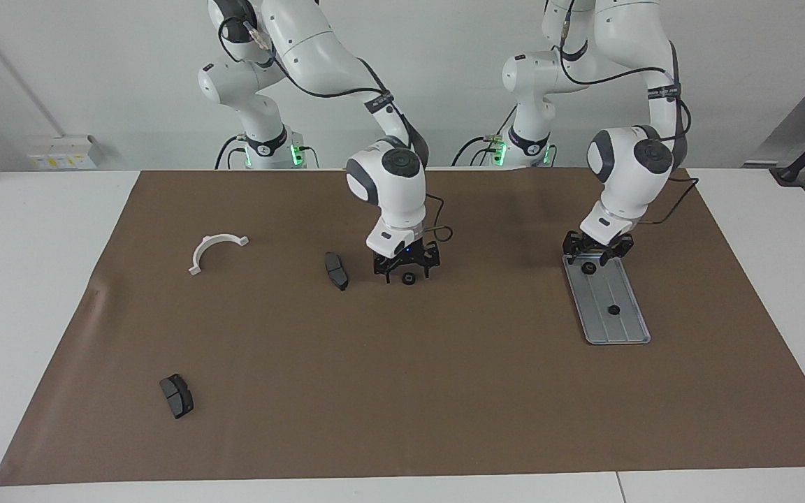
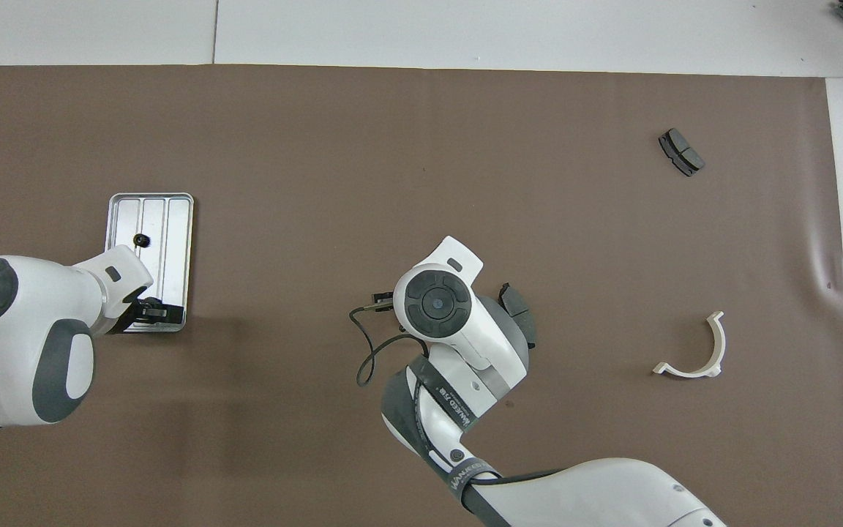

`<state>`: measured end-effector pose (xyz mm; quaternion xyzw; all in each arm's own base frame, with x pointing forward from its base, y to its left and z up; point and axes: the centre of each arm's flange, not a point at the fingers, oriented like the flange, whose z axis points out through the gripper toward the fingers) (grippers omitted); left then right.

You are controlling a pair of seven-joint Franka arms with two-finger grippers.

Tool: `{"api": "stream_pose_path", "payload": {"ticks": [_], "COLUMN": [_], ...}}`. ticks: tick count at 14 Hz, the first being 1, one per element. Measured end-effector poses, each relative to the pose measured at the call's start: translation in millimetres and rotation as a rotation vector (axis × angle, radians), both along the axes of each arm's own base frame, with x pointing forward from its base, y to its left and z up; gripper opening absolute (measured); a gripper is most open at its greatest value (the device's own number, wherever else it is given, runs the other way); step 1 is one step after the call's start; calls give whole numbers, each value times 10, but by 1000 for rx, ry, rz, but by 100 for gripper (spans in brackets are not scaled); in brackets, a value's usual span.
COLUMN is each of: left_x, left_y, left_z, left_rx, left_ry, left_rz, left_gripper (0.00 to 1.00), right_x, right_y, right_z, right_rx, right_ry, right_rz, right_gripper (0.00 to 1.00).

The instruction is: Place bearing gear from tray to pile

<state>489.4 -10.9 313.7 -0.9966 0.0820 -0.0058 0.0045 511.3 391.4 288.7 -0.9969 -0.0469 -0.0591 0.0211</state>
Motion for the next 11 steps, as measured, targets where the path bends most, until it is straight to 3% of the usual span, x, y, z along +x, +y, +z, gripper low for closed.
{"api": "stream_pose_path", "payload": {"ticks": [4, 5, 11], "left_x": [-49, -46, -47], "left_y": [106, 139, 162], "left_z": [7, 9, -36], "left_rx": [0, 0, -9], "left_ry": [-2, -7, -37], "left_rz": [21, 28, 42], "left_gripper": [74, 72, 67], "right_x": [-84, -93, -93], "right_y": [105, 116, 110], "right_z": [-30, -30, -40], "right_rx": [-3, -3, -21], "right_ry": [3, 3, -9], "right_rz": [21, 24, 43], "right_gripper": [85, 76, 61]}}
